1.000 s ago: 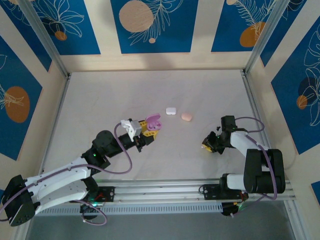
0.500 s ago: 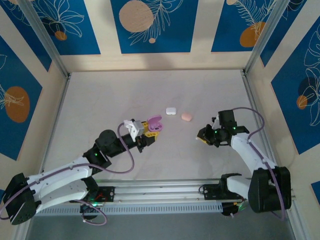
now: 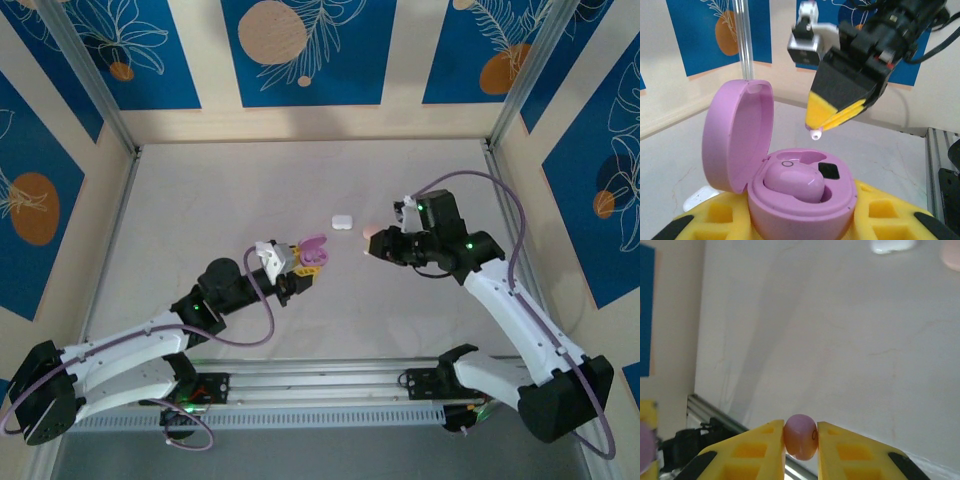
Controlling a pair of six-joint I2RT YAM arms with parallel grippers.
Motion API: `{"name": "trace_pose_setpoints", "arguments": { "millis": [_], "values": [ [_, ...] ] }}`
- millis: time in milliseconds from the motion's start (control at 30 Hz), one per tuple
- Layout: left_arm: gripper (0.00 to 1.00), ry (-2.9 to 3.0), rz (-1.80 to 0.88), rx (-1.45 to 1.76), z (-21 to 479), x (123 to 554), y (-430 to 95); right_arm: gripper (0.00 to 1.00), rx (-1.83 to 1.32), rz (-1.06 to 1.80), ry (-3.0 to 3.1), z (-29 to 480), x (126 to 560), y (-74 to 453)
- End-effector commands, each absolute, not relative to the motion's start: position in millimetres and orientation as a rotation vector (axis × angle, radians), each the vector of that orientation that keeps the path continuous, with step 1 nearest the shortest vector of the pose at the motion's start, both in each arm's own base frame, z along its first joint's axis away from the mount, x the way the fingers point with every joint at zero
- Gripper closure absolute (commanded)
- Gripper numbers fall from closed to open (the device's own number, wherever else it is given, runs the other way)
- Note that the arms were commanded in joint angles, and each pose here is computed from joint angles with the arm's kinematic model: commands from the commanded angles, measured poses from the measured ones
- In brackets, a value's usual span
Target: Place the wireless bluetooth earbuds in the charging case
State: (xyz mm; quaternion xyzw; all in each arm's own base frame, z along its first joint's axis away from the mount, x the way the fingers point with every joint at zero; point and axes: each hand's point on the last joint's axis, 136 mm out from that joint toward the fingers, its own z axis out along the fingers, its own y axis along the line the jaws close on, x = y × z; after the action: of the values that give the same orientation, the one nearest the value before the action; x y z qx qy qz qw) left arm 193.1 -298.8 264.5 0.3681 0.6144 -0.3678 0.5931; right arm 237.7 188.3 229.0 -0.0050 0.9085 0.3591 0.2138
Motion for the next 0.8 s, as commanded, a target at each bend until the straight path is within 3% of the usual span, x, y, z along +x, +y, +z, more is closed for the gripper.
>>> {"name": "trace_pose_setpoints", "arguments": {
  "millis": [0, 333, 767],
  "values": [
    [0.68, 1.393, -0.859, 0.890, 273.9, 187.9, -303.7, 0.78, -0.150, 0.962, 2.483, 252.1, 224.8, 196.2],
    [0.68, 1.387, -0.859, 0.900, 274.3, 187.4, -304.6, 0.78, -0.423, 0.981, 2.370, 288.5, 202.5, 227.8],
    [0.68, 1.367, -0.885, 0.918, 278.9, 183.5, -307.9, 0.78, -0.594, 0.939, 2.337, 294.1, 192.9, 252.8]
  ]
}}
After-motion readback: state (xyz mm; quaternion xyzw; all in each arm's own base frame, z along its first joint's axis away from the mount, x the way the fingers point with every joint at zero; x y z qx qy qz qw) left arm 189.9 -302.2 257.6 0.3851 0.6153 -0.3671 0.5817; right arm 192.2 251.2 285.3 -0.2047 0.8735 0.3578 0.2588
